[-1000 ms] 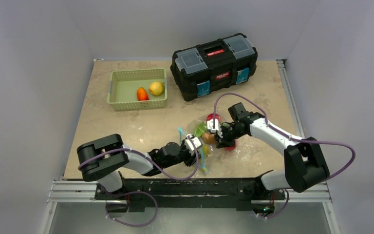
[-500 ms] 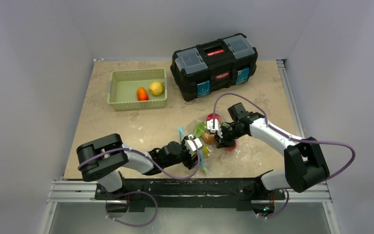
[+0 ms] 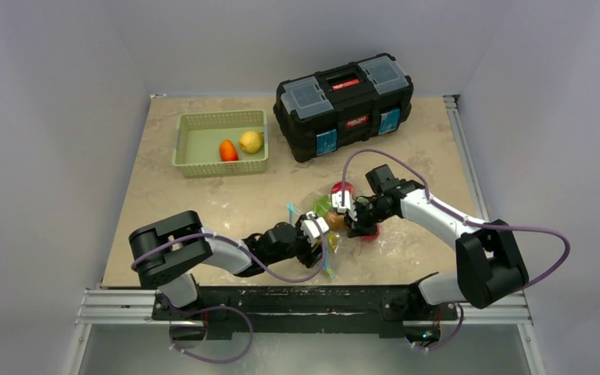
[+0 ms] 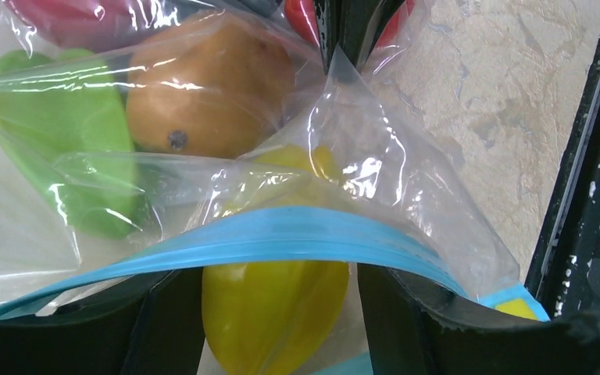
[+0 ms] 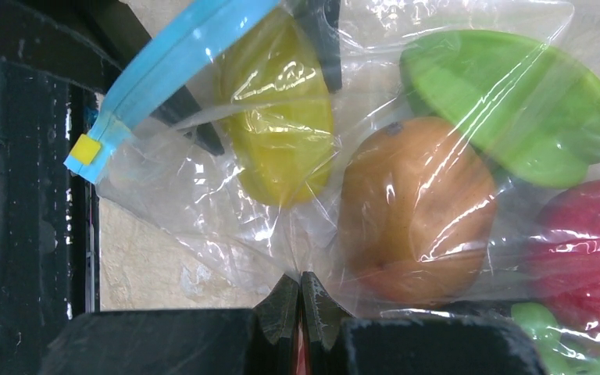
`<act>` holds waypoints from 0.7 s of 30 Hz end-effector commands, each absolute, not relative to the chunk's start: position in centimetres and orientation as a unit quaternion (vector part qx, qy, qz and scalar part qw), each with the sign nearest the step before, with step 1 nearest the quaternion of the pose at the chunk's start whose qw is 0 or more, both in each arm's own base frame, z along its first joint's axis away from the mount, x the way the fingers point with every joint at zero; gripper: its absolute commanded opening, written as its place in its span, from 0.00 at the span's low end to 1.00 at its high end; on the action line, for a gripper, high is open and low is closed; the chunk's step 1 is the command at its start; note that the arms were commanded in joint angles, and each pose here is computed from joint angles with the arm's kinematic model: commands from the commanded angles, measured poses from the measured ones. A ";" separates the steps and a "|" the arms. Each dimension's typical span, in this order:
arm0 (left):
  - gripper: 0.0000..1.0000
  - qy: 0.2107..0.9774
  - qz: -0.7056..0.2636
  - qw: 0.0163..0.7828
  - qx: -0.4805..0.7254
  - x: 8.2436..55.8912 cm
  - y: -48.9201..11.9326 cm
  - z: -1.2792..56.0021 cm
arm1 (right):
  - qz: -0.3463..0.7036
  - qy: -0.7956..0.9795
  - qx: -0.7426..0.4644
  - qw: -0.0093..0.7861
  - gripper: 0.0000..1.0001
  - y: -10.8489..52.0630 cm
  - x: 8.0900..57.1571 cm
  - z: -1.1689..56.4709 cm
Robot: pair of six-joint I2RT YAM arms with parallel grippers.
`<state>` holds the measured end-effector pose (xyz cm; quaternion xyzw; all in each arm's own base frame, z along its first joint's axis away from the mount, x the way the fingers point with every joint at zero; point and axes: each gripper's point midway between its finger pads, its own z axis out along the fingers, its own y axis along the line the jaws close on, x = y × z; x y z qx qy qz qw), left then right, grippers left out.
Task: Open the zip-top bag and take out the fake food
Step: Pick up the fake fruit from the zipper food storage bag.
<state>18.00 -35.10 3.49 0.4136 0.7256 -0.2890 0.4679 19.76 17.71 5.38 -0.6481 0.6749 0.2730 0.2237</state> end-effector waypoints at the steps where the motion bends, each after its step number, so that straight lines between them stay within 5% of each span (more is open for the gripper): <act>1: 0.64 0.712 -0.321 0.471 0.409 18.3 -37.3 4.7 | 0.273 0.664 -0.653 0.242 0.00 18.3 20.4 6.3; 6: 0.60 0.710 -0.326 0.474 0.406 18.4 -37.8 4.5 | 0.274 0.664 -0.653 0.241 0.00 18.3 20.4 6.3; 8: 0.44 0.710 -0.327 0.474 0.406 18.4 -37.7 4.6 | 0.274 0.664 -0.653 0.241 0.00 18.3 20.4 6.3; 10: 0.18 0.709 -0.327 0.474 0.407 18.3 -37.5 4.6 | 0.273 0.664 -0.653 0.241 0.00 18.3 20.4 6.3; 13: 0.00 0.704 -0.333 0.475 0.409 17.9 -37.2 5.2 | 0.272 0.664 -0.654 0.240 0.00 18.2 20.4 6.2; 21: 0.00 0.704 -0.335 0.461 0.423 16.5 -35.5 6.9 | 0.271 0.663 -0.654 0.242 0.00 18.2 20.4 6.3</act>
